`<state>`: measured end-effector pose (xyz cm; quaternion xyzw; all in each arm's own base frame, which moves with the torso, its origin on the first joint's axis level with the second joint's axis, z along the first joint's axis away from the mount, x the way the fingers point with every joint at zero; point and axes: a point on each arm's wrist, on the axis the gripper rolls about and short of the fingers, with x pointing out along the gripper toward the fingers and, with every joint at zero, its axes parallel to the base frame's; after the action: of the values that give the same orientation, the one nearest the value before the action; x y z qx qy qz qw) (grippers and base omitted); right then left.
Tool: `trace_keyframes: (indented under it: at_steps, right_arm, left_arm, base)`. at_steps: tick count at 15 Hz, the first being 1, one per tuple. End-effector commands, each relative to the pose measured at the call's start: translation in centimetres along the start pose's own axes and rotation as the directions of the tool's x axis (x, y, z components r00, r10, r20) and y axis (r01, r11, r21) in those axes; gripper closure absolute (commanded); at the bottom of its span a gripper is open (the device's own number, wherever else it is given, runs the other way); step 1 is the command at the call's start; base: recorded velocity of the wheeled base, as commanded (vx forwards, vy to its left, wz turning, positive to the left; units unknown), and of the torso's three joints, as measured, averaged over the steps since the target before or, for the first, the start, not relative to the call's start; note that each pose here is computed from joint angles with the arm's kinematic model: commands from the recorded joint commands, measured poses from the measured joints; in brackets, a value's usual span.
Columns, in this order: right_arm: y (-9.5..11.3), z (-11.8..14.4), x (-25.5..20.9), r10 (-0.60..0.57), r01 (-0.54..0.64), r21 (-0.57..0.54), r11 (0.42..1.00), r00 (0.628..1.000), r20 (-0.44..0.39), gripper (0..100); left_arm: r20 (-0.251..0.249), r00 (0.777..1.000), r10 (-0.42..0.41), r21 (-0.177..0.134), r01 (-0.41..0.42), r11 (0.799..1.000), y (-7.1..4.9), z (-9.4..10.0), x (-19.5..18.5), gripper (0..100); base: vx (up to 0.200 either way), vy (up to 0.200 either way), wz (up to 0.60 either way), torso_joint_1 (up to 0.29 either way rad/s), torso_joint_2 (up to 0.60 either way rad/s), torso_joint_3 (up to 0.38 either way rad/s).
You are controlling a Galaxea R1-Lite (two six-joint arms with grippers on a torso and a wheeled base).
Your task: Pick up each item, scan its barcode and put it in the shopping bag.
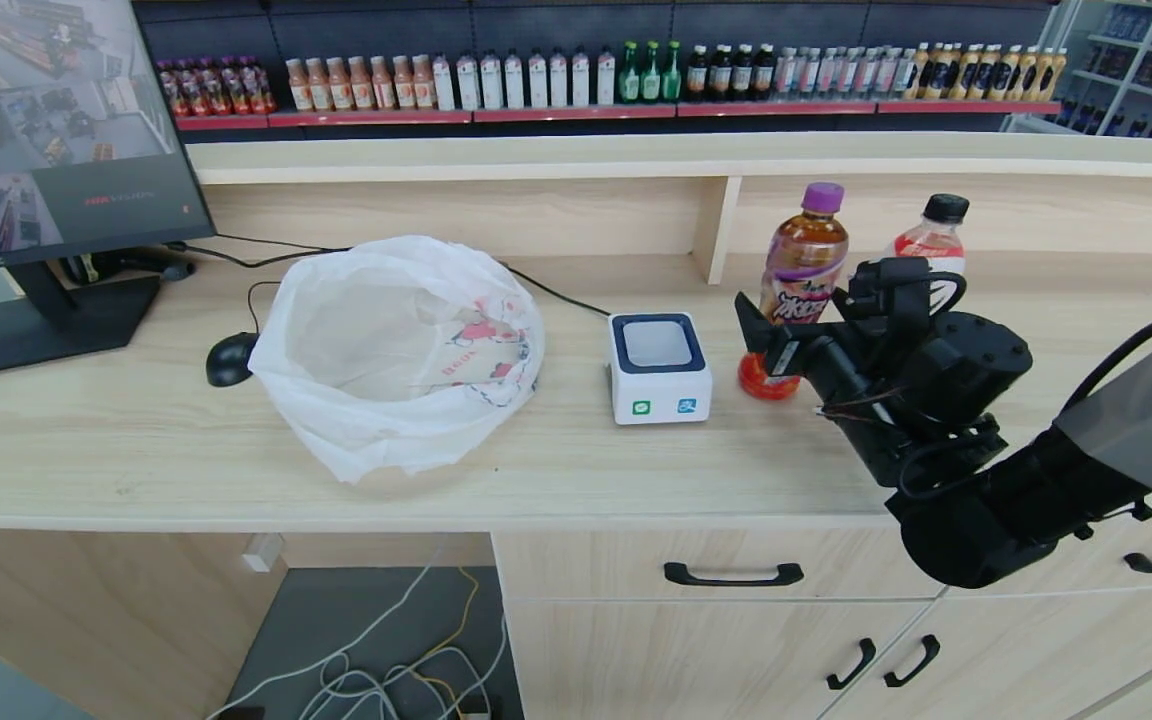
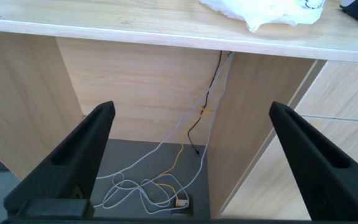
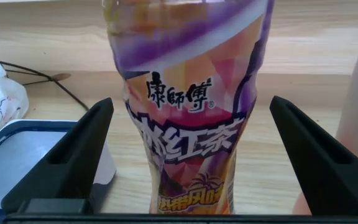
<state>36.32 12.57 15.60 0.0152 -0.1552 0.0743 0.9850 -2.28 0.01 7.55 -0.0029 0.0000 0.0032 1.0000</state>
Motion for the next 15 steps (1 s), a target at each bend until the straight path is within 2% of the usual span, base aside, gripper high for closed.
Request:
trace_keyframes:
  at_steps: [1, 6, 15]
  right_arm:
    - [-0.7, -0.8, 0.3, -0.025, 0.025, -0.011, 1.000, 1.000, -0.015, 0]
    - [-0.6, -0.7, 1.3, -0.020, 0.020, -0.007, 1.000, 1.000, -0.002, 0]
    - [-0.2, -0.3, 2.6, -0.012, 0.011, -0.012, 1.000, 0.999, -0.043, 0]
  left_arm:
    - [0.000, 1.000, 0.001, 0.000, -0.001, 1.000, 0.0, 0.0, 0.0, 0]
    - [0.000, 1.000, 0.001, 0.000, -0.001, 1.000, 0.0, 0.0, 0.0, 0]
    - [0.000, 1.000, 0.001, 0.000, -0.001, 1.000, 0.0, 0.0, 0.0, 0]
  base:
    - [0.000, 0.000, 0.00, 0.000, 0.00, 0.000]
    - [0.000, 0.000, 0.00, 0.000, 0.00, 0.000]
    - [0.000, 0.000, 0.00, 0.000, 0.00, 0.000]
